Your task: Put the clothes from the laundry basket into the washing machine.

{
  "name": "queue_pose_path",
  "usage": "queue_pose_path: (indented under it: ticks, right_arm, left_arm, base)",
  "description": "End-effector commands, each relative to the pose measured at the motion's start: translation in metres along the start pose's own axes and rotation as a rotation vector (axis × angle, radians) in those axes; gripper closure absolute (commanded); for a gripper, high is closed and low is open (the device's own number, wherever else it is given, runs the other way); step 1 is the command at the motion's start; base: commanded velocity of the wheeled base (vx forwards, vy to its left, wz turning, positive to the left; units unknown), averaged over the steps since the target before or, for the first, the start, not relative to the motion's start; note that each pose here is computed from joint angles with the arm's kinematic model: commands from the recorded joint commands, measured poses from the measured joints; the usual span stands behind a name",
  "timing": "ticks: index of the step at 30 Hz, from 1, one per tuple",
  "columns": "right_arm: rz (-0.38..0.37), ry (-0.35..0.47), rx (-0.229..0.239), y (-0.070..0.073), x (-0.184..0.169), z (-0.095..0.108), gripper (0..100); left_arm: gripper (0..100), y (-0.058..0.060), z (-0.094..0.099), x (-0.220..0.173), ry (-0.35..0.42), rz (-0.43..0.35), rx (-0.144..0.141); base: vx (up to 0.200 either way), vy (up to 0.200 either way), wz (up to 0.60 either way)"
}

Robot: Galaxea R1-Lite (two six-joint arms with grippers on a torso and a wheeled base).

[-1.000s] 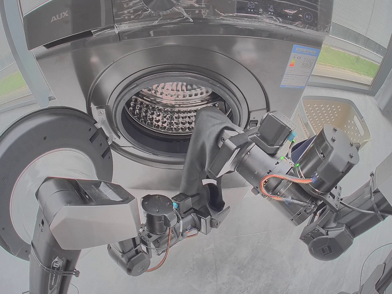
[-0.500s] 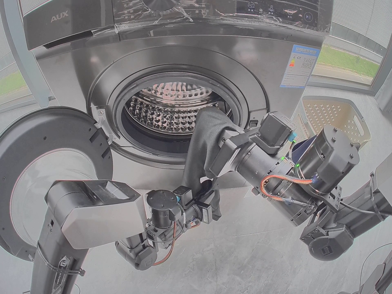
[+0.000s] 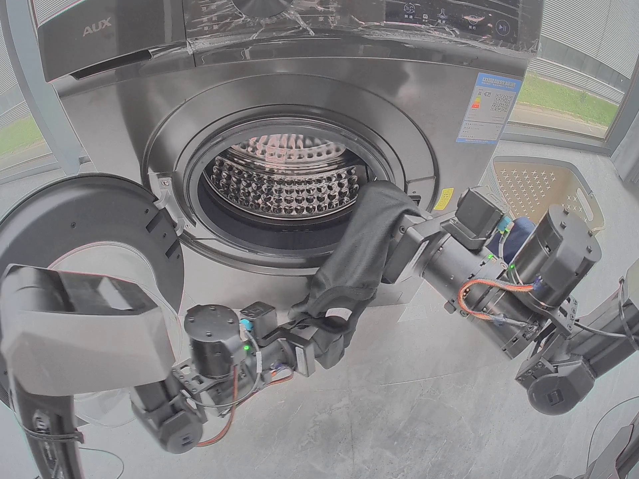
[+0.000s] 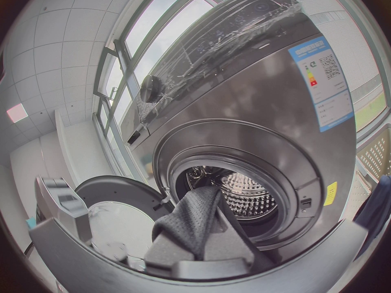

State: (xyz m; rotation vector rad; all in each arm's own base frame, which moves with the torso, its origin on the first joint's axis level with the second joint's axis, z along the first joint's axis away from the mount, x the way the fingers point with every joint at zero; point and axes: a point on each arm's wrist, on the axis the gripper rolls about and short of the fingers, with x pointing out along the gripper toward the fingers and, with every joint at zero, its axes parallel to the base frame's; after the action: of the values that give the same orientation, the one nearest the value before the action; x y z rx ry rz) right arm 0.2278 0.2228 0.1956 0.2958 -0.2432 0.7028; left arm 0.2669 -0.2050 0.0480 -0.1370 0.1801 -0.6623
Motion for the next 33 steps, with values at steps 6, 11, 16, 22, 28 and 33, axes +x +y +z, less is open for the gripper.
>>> queue_pose_path:
  ticks: [6, 11, 16, 22, 28, 33]
  right_arm:
    - [-0.015, 0.134, -0.037, -0.023, -0.066, 0.002, 100]
    - [0.013, 0.177, -0.029, -0.025, -0.086, 0.002, 100]
    - [0.013, 0.222, -0.025, -0.033, -0.095, -0.004, 100]
    - [-0.027, 0.21, -0.046, -0.042, -0.092, -0.003, 100]
    - [-0.067, 0.21, -0.053, -0.048, -0.093, -0.002, 100]
    - [-0.091, 0.213, -0.054, -0.053, -0.095, -0.002, 100]
  left_arm:
    - [100, -0.017, 0.076, -0.129, -0.183, -0.102, 0.005]
    - [100, -0.002, 0.105, -0.137, -0.304, -0.094, 0.022]
    - [100, 0.014, 0.108, -0.143, -0.319, -0.062, 0.025]
    - [100, 0.017, 0.121, -0.141, -0.377, -0.046, 0.022]
    - [100, 0.021, 0.125, -0.142, -0.392, -0.028, 0.027]
    - [100, 0.021, 0.122, -0.143, -0.382, -0.029, 0.027]
  base:
    - [0.0, 0.0, 0.0]
    - [0.0, 0.0, 0.0]
    - [0.0, 0.0, 0.0]
    - [0.0, 0.0, 0.0]
    - [0.0, 0.0, 0.0]
    - [0.0, 0.0, 0.0]
